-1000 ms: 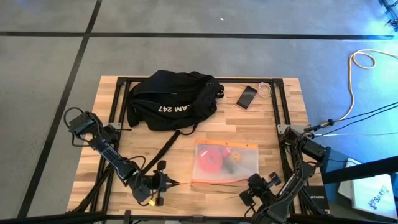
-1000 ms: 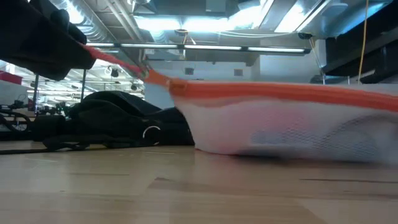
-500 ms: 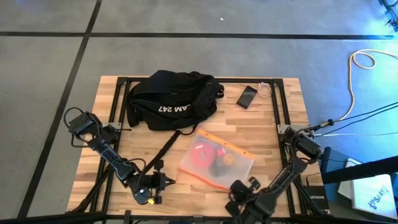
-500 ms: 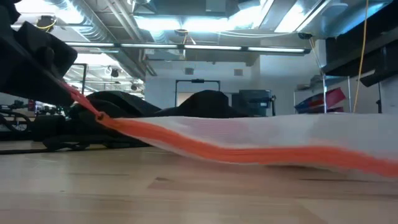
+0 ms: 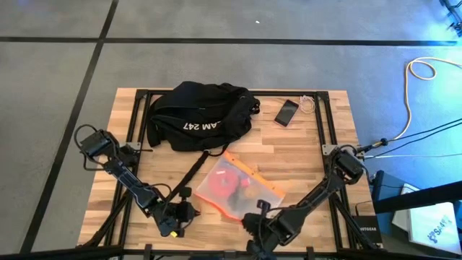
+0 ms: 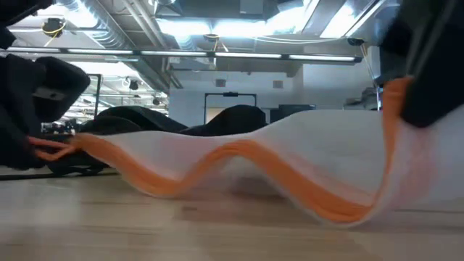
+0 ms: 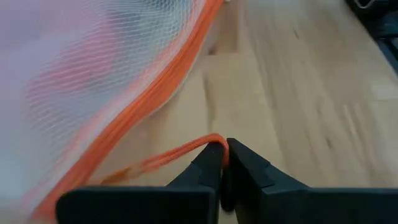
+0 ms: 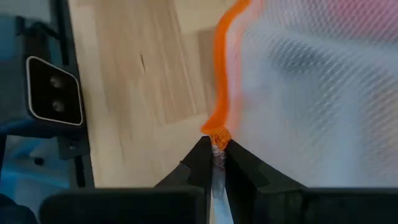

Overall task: Unpack backpack
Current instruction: Close the zipper pouch, then put the zipper pouch into the black backpack

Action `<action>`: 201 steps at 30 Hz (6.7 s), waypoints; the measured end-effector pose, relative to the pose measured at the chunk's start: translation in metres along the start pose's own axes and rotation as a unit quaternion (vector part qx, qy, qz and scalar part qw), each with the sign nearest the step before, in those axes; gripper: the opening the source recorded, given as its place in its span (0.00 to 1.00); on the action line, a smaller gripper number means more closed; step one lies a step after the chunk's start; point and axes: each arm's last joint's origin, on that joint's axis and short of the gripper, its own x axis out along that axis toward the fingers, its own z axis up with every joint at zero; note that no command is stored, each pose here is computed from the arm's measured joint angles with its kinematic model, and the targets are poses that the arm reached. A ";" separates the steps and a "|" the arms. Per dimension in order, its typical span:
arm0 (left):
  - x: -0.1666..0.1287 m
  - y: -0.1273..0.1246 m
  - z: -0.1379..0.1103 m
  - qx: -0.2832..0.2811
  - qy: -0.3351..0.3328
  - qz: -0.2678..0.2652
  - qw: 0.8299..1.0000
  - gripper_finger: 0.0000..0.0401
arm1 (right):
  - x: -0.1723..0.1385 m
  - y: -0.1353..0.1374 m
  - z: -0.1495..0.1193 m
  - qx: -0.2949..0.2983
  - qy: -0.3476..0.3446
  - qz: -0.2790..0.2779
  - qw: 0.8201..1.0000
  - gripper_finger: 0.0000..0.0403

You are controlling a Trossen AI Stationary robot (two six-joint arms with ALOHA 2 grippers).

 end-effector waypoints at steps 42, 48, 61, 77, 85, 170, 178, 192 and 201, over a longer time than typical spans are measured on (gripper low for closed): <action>0.041 0.288 0.033 -0.057 0.099 0.227 0.967 0.38 | -0.050 -0.007 0.005 -0.177 -0.019 -0.019 0.984 0.04; 0.068 0.278 0.020 -0.088 0.098 0.215 0.968 0.37 | -0.062 -0.002 -0.021 -0.160 0.009 -0.035 0.986 0.04; 0.075 0.192 0.036 -0.104 0.035 0.083 0.990 0.38 | -0.135 -0.010 -0.093 -0.095 -0.188 -0.167 0.963 0.04; 0.068 0.129 0.046 -0.080 -0.039 0.018 0.996 0.37 | -0.155 -0.029 -0.066 -0.139 -0.354 -0.232 0.895 0.04; 0.064 0.127 0.067 -0.039 -0.147 0.006 0.988 0.37 | -0.169 -0.029 -0.024 -0.185 -0.398 -0.278 0.854 0.04; -0.034 0.258 0.081 0.194 0.050 0.516 0.833 0.80 | -0.344 -0.083 0.170 -0.158 -0.400 -0.274 0.860 0.04; -0.037 0.252 0.088 0.202 0.027 0.523 0.828 0.80 | -0.344 -0.086 0.172 -0.165 -0.394 -0.291 0.856 0.04; -0.045 0.252 0.097 0.188 0.000 0.555 0.810 0.80 | -0.317 -0.097 0.205 -0.181 -0.397 -0.145 0.888 0.04; -0.047 0.252 0.099 0.179 -0.004 0.564 0.806 0.80 | -0.270 -0.101 0.235 -0.340 -0.351 -0.141 0.861 0.01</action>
